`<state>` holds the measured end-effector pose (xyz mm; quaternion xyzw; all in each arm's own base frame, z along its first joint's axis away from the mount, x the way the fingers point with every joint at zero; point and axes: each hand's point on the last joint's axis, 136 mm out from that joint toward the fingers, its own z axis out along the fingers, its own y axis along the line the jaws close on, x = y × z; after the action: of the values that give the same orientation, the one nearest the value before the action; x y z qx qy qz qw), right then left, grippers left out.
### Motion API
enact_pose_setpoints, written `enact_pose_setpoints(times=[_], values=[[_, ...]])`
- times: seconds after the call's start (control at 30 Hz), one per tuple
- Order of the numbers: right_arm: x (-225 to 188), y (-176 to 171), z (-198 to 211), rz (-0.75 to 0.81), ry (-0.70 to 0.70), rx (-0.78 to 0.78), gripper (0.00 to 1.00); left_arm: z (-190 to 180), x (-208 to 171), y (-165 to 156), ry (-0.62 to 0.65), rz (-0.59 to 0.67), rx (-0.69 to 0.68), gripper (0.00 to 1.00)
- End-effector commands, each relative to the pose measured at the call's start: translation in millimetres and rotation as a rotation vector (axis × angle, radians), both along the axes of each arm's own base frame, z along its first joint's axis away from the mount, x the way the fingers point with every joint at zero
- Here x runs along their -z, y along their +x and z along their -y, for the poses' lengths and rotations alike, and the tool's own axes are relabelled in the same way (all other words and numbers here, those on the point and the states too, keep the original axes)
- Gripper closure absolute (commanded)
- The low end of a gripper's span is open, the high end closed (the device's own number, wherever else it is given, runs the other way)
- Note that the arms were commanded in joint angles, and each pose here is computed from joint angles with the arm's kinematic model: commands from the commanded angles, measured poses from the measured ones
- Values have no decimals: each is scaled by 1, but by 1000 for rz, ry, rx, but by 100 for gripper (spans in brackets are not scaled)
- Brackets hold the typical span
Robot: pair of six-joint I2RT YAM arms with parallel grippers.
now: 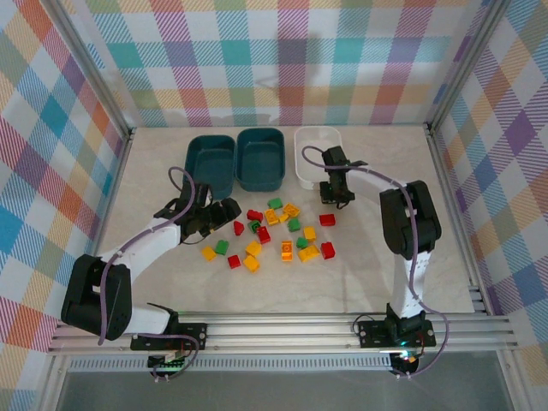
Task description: Sort the legos into containers by color
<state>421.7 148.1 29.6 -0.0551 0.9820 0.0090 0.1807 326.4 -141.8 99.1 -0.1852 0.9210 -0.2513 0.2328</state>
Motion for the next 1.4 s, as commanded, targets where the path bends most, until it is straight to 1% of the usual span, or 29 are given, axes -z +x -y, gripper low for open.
enact_pose_setpoints(times=[0.0,0.07,0.13,0.2,0.27,0.33,0.4,0.5,0.67,0.77,0.83,0.87,0.97,1.03,1.13,1.23,1.3,1.37], values=[[-31,-17,-8,54,25,-11,71,2,-8,-3,19,19,19,19],[-48,-24,-11,85,50,-8,71,-1,-6,-4,31,14,13,19],[-68,-20,-12,135,69,4,71,-6,2,-12,56,-26,6,20],[-90,-7,-14,197,76,6,72,-9,7,-15,73,-47,-2,20],[-100,11,-20,232,75,-6,71,-11,10,-17,84,-63,-8,20],[-101,36,-25,239,68,-11,71,-11,11,-19,84,-76,-10,21],[-91,60,-30,216,59,-12,71,-12,14,-22,81,-97,-18,20],[-87,89,-37,236,46,-19,71,-22,18,-27,116,-130,-66,20],[-75,114,-45,187,90,-12,69,-45,25,-41,197,-185,-145,20],[-69,119,-45,165,92,-11,63,-50,32,-52,187,-220,-193,21],[-73,121,-47,166,105,-17,49,-52,36,-59,168,-232,-225,22],[-78,121,-46,173,104,-14,45,-53,38,-61,158,-232,-235,22],[-99,119,-45,220,117,-10,42,-56,37,-66,147,-224,-259,22],[-115,112,-42,247,134,2,42,-57,34,-68,142,-212,-262,22],[-133,86,-44,291,193,28,42,-58,36,-72,140,-214,-265,22],[-127,47,-45,287,213,56,42,-61,45,-77,157,-239,-267,24],[-110,18,-41,239,221,101,43,-62,48,-79,164,-245,-270,25],[-93,-9,-35,199,218,142,42,-62,44,-75,161,-225,-274,26]])
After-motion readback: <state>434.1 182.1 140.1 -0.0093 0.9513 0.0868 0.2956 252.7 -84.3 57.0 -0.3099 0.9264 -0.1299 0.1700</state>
